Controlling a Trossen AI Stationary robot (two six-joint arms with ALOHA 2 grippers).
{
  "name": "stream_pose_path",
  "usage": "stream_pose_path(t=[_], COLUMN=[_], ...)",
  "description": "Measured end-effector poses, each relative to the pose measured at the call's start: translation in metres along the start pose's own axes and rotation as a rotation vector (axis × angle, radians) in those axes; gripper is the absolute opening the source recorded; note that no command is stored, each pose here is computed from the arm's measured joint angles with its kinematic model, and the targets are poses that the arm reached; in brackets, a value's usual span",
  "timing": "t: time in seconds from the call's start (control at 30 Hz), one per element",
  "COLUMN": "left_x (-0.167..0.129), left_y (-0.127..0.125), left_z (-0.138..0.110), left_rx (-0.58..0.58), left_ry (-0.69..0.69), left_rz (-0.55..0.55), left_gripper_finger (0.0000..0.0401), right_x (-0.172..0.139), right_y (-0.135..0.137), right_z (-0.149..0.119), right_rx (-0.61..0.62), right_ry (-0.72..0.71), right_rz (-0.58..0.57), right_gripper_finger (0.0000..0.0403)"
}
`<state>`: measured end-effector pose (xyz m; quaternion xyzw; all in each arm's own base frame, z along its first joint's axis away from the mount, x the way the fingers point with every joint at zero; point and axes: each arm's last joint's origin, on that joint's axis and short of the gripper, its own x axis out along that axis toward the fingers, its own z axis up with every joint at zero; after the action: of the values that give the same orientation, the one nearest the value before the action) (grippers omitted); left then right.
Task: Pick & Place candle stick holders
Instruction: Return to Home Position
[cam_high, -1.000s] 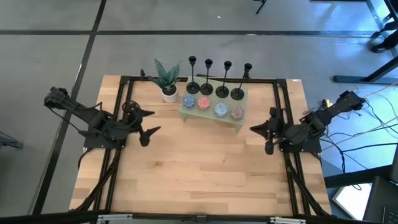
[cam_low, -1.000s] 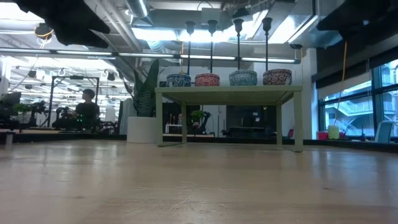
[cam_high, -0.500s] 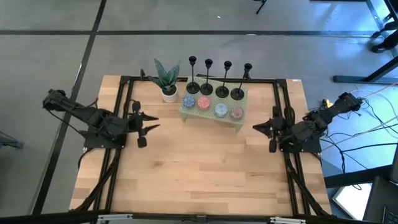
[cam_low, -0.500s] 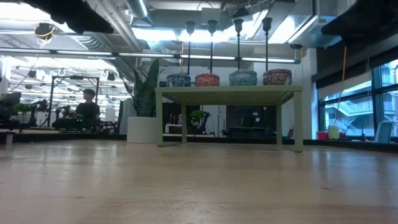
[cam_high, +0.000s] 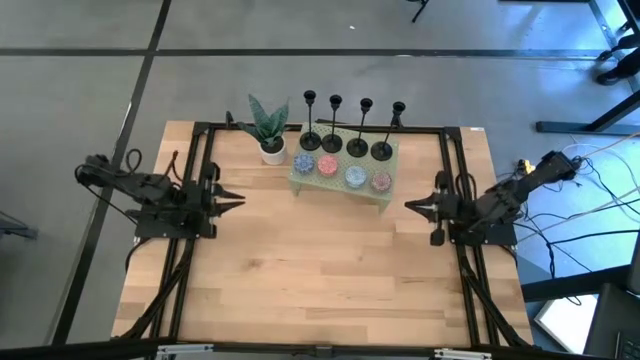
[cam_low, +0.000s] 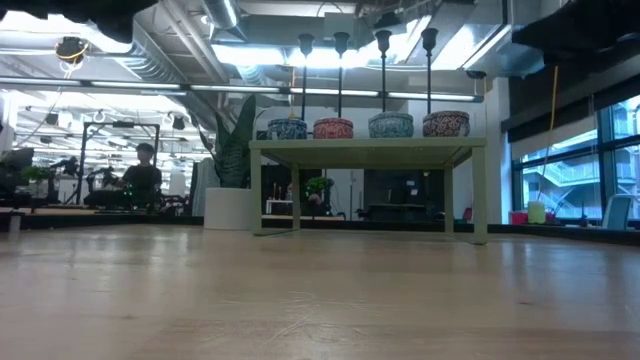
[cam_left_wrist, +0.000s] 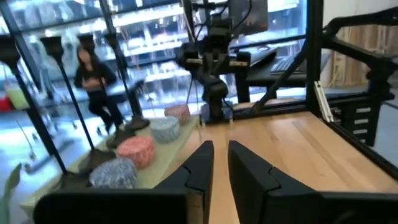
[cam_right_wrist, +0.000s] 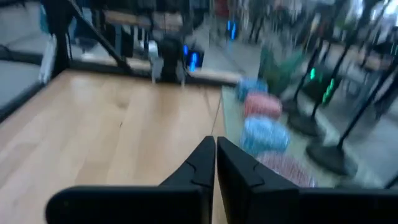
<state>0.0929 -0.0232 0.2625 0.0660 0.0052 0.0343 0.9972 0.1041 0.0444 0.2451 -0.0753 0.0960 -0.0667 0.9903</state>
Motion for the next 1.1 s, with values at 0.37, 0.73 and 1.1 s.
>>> stream_pose_path(t=[0.37,0.73,1.1], left_x=[0.001,0.004,0.010], left_y=[0.004,0.010,0.016], left_z=[-0.022,-0.048,-0.071], left_rx=[0.075,0.032,0.032], left_ry=[-0.198,-0.182,-0.269], left_rz=[0.059,0.096,0.104], left_gripper_finger=[0.0037,0.0037,0.0037], right_x=[-0.019,-0.022,-0.021], right_y=[-0.011,-0.011,-0.008], right_z=[-0.012,-0.036,-0.038], right_rx=[0.003,-0.024,-0.078], right_ry=[-0.225,-0.310,-0.335], right_rz=[0.130,0.185,0.280], right_gripper_finger=[0.0021,0.0021,0.0021])
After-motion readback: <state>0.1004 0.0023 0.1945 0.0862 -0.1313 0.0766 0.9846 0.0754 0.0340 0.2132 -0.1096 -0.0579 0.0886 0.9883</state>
